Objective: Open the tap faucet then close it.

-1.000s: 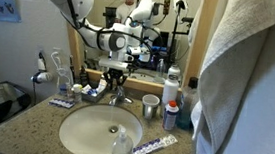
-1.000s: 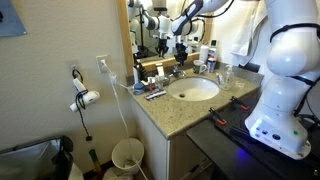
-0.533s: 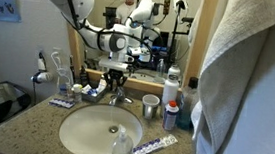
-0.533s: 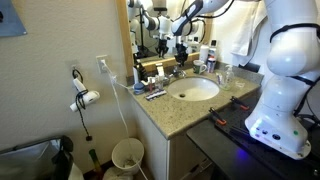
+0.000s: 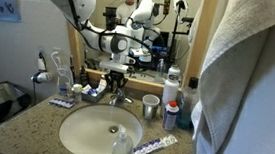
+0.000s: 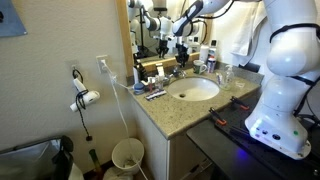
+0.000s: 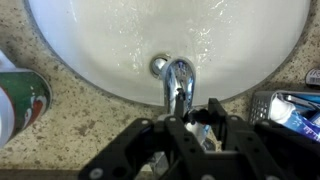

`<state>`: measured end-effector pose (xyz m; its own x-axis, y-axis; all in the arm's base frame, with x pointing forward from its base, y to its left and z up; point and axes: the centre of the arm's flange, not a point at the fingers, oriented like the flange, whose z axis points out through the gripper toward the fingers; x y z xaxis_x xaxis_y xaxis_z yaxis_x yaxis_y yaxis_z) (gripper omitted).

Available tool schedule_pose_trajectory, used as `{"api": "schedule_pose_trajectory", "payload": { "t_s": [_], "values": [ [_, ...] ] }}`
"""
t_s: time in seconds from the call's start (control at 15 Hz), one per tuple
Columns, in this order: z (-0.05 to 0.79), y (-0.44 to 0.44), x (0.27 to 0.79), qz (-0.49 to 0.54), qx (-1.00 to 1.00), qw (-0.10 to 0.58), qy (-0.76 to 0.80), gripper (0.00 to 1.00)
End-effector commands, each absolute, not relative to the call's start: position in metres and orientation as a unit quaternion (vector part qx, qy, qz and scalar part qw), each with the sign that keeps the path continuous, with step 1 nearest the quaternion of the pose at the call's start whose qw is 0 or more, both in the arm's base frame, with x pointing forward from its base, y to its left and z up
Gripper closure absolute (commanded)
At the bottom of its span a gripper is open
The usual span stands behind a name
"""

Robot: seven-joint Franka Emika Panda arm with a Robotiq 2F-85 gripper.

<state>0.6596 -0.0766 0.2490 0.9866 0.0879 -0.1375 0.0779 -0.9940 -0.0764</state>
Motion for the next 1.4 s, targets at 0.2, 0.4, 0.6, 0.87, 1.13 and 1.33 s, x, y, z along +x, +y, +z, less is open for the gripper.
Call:
{"api": "schedule_pose_trajectory", "payload": {
  "t_s": [0.2,0.4,0.6,0.87,1.13,1.33],
  "values": [
    [0.213,-0.090,0.639,0.122,-0.991,0.047,-0.003,0.93],
    [0.208,-0.095,0.635,0.134,-0.989,0.056,0.001,0.93],
    [0.205,-0.098,0.634,0.141,-0.988,0.064,0.008,0.93],
    [0.205,-0.101,0.635,0.148,-0.986,0.071,0.014,0.93],
    [0.217,-0.098,0.641,0.134,-0.988,0.070,0.011,0.45],
    [0.218,-0.096,0.633,0.150,-0.986,0.069,0.011,0.31]
  ]
}}
